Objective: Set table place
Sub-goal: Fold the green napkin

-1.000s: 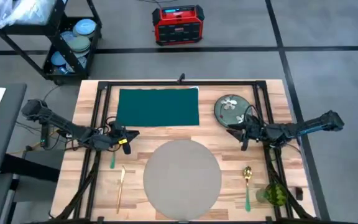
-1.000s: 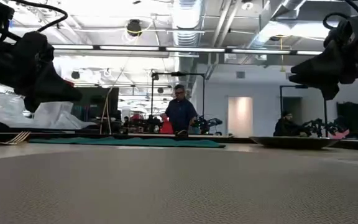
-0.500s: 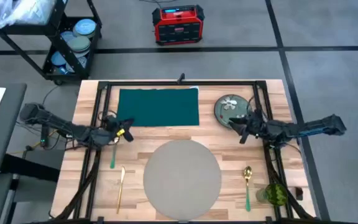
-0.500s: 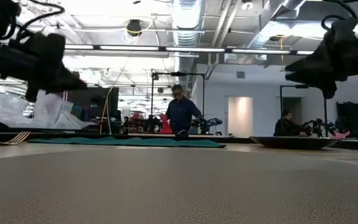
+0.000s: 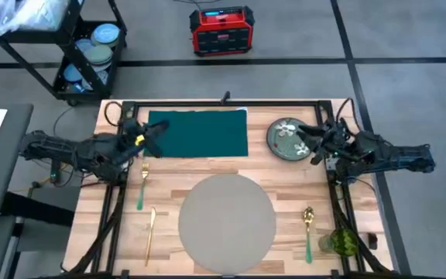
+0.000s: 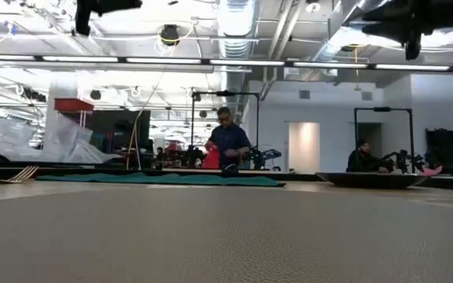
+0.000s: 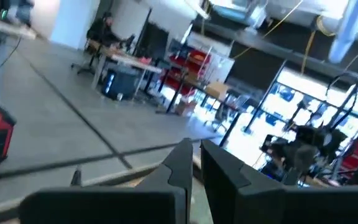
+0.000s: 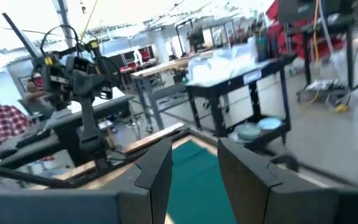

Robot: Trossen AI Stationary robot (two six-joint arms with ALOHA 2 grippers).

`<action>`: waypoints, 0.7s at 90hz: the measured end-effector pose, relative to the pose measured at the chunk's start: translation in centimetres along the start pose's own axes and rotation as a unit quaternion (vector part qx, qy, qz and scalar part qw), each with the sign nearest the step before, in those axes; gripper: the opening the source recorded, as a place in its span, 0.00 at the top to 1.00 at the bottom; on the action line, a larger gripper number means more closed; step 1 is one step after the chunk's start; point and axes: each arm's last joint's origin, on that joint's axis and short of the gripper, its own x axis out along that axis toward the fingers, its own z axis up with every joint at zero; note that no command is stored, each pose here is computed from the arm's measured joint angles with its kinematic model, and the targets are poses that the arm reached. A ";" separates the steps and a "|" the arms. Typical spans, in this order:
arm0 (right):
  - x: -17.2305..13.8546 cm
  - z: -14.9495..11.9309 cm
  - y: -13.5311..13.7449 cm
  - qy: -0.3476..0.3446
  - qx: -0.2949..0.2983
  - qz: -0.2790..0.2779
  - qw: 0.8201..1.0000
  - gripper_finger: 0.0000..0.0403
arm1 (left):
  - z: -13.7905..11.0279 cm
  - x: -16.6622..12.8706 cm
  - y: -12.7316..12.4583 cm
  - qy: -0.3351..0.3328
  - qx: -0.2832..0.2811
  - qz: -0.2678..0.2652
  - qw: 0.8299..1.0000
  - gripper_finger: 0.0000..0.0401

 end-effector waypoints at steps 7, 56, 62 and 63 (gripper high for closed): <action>-0.2 0.7 0.0 -0.008 -0.016 0.001 1.000 0.71 | 1.1 0.0 -0.2 -0.018 0.041 0.004 0.999 0.96; 0.8 4.2 -1.3 -0.051 -0.038 -0.224 0.973 0.71 | 7.9 3.6 8.9 0.229 0.045 0.416 0.879 0.99; 1.3 4.9 -1.4 -0.052 -0.045 -0.242 0.968 0.71 | 7.7 5.4 11.1 0.294 0.041 0.409 0.863 0.99; 1.3 5.0 -1.4 -0.052 -0.045 -0.244 0.967 0.71 | 7.6 5.7 11.5 0.303 0.038 0.409 0.860 0.99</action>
